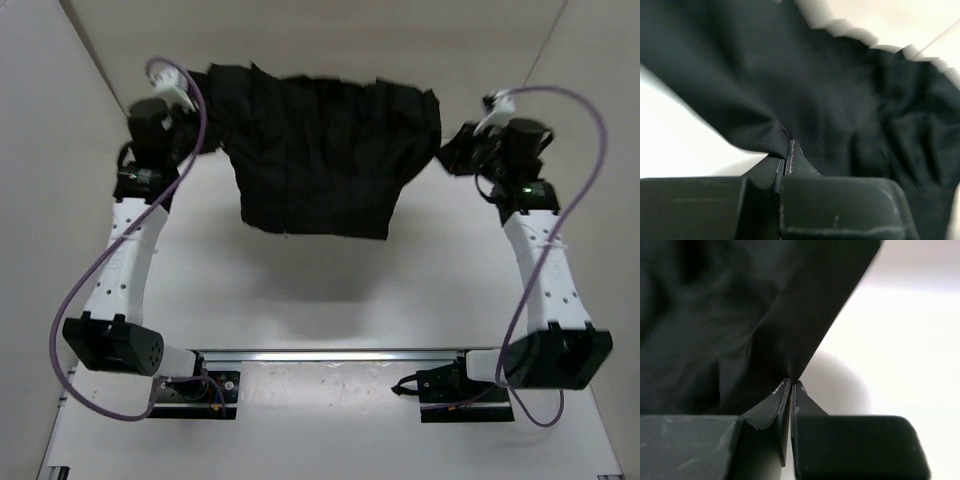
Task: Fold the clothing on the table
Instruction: Flatten the skirt out
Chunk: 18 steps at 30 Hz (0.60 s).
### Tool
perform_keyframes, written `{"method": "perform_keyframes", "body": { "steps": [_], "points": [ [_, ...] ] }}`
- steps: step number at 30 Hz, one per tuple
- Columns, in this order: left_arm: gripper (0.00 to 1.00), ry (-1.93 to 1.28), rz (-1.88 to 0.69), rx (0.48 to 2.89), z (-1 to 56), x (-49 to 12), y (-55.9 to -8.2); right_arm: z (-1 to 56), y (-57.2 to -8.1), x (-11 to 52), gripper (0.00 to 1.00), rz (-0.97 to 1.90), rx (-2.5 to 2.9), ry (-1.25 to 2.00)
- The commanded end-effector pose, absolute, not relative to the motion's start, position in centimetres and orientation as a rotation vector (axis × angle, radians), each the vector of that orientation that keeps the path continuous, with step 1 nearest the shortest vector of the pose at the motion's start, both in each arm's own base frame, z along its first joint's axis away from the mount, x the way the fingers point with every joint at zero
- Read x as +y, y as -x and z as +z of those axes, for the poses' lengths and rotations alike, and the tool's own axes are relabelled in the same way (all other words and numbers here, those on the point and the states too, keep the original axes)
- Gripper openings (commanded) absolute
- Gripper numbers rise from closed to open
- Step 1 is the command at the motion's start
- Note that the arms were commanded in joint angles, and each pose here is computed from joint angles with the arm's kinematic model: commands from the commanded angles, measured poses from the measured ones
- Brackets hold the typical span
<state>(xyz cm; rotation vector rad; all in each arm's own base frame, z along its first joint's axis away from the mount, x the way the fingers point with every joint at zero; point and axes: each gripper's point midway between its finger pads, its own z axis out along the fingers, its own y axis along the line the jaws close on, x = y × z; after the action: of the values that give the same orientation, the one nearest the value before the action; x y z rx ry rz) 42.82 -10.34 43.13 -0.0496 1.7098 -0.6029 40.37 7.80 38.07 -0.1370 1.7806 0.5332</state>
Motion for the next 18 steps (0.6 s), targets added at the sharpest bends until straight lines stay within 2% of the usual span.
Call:
{"method": "perform_keyframes", "body": {
  "steps": [1, 2, 5, 10, 14, 16, 17, 18],
  "points": [
    [0.0, 0.21, -0.486, 2.278, 21.7, -9.8, -40.3, 22.7, -38.9, 8.3, 0.0, 0.65, 2.183, 0.03],
    [0.0, 0.212, -0.468, 2.384, 17.6, -9.9, -38.4, 19.4, -37.7, 9.0, 0.0, 0.69, 2.269, 0.026],
    [0.0, 0.228, -0.449, 2.506, 11.2, -9.7, -34.5, 13.7, -35.8, 9.6, 0.0, 0.75, 2.42, -0.002],
    [0.01, 0.187, -0.356, 2.591, 7.1, -9.5, -32.2, 10.5, -35.2, 11.6, 0.0, 0.797, 2.452, 0.03],
    [0.1, 0.176, -0.401, 2.581, 7.0, -9.7, -32.7, 10.9, -35.7, 12.1, 0.01, 0.809, 2.454, 0.036],
    [0.19, 0.165, -0.398, 2.545, 7.7, -9.7, -33.7, 12.3, -36.5, 12.5, 0.01, 0.8, 2.413, 0.069],
    [0.27, 0.148, -0.382, 2.541, 7.7, -9.6, -34.0, 12.5, -36.7, 12.2, 0.06, 0.787, 2.407, 0.06],
    [0.31, 0.157, -0.373, 2.519, 8.5, -9.5, -34.9, 12.9, -37.1, 12.0, 0.12, 0.781, 2.389, 0.061]
  ]
}}
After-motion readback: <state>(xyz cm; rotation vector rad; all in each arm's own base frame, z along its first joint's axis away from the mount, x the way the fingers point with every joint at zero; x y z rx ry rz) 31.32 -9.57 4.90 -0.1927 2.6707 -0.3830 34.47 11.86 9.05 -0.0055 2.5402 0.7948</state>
